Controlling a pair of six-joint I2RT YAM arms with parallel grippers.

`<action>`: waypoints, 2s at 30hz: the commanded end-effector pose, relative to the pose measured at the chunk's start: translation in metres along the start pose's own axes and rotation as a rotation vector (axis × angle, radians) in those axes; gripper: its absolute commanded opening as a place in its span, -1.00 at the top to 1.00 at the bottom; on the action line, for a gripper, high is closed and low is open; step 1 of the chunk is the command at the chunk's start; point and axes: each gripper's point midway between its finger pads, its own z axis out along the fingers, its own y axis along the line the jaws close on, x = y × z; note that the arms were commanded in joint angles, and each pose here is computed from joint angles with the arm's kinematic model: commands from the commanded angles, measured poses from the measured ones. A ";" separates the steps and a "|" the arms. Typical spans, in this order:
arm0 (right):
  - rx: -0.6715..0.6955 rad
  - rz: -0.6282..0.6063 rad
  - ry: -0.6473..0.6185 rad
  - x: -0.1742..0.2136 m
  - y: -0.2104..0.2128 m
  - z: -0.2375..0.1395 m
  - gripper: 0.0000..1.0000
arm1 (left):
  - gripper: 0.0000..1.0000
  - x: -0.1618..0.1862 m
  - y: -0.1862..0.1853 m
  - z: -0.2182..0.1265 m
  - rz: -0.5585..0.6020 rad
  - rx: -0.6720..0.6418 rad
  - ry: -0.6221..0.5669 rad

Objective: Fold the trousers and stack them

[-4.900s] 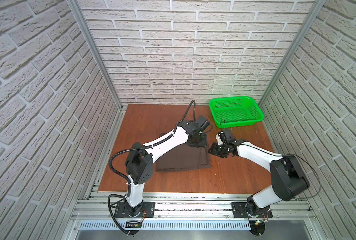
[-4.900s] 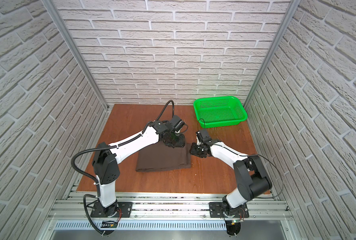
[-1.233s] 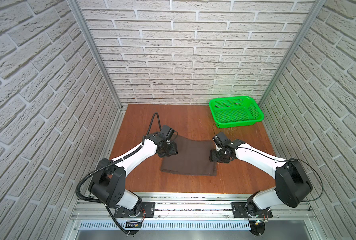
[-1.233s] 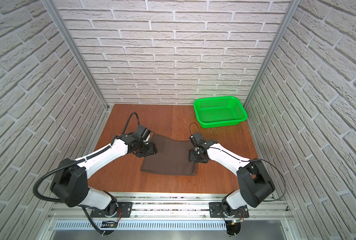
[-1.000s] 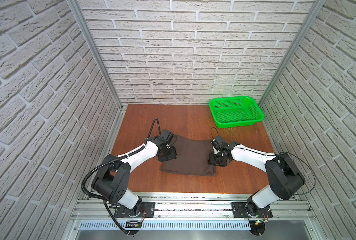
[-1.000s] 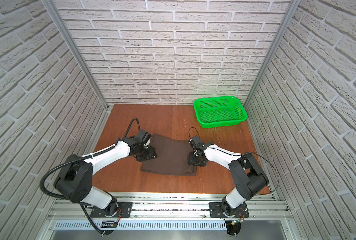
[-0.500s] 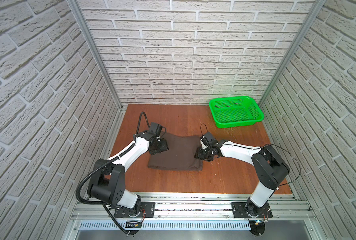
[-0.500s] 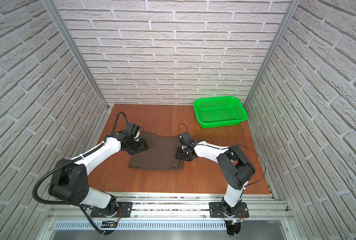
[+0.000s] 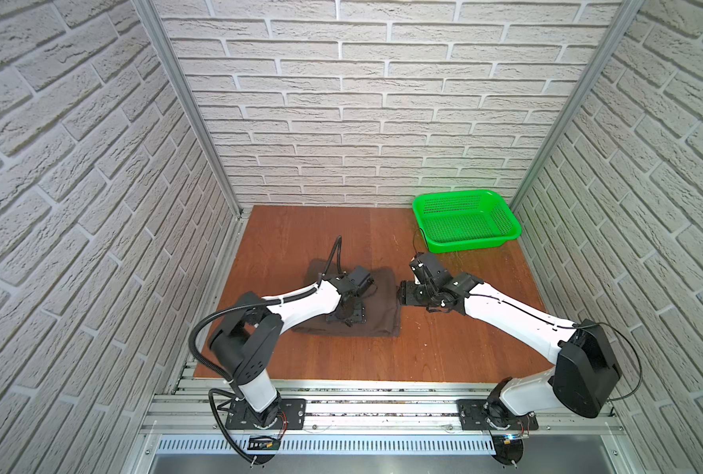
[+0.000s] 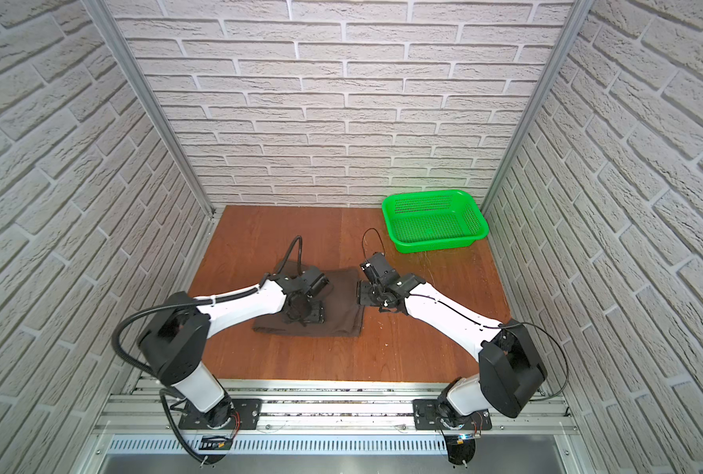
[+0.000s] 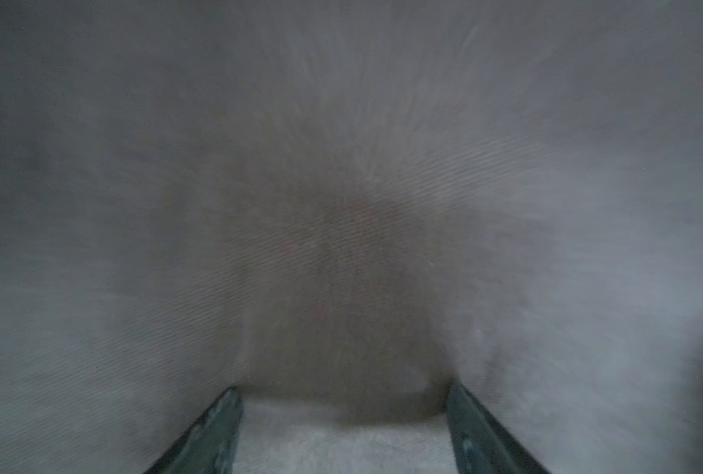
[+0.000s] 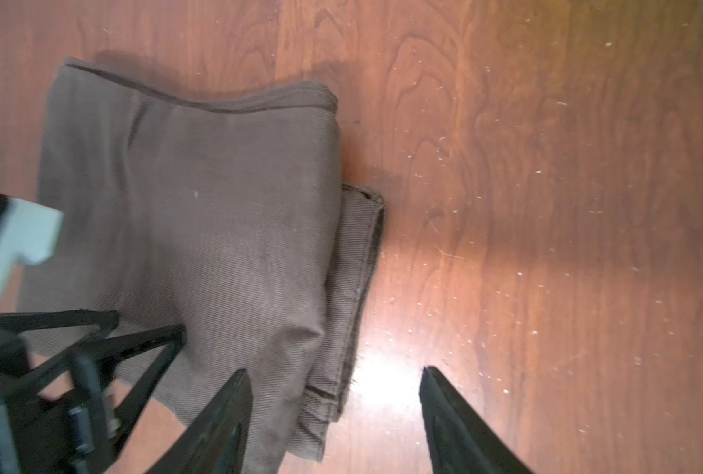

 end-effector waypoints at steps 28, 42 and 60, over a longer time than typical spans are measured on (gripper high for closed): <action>0.022 0.021 -0.093 -0.021 -0.034 -0.028 -0.32 | -0.57 -0.201 0.175 0.053 -0.124 -0.237 0.102; 0.060 0.022 -0.100 -0.048 -0.040 -0.027 -0.32 | -0.61 -0.297 0.240 0.055 -0.222 -0.172 -0.031; 0.420 -0.051 -0.773 -0.087 -0.150 -0.106 -0.40 | -0.96 -0.197 0.244 -0.207 -0.322 -0.171 -0.938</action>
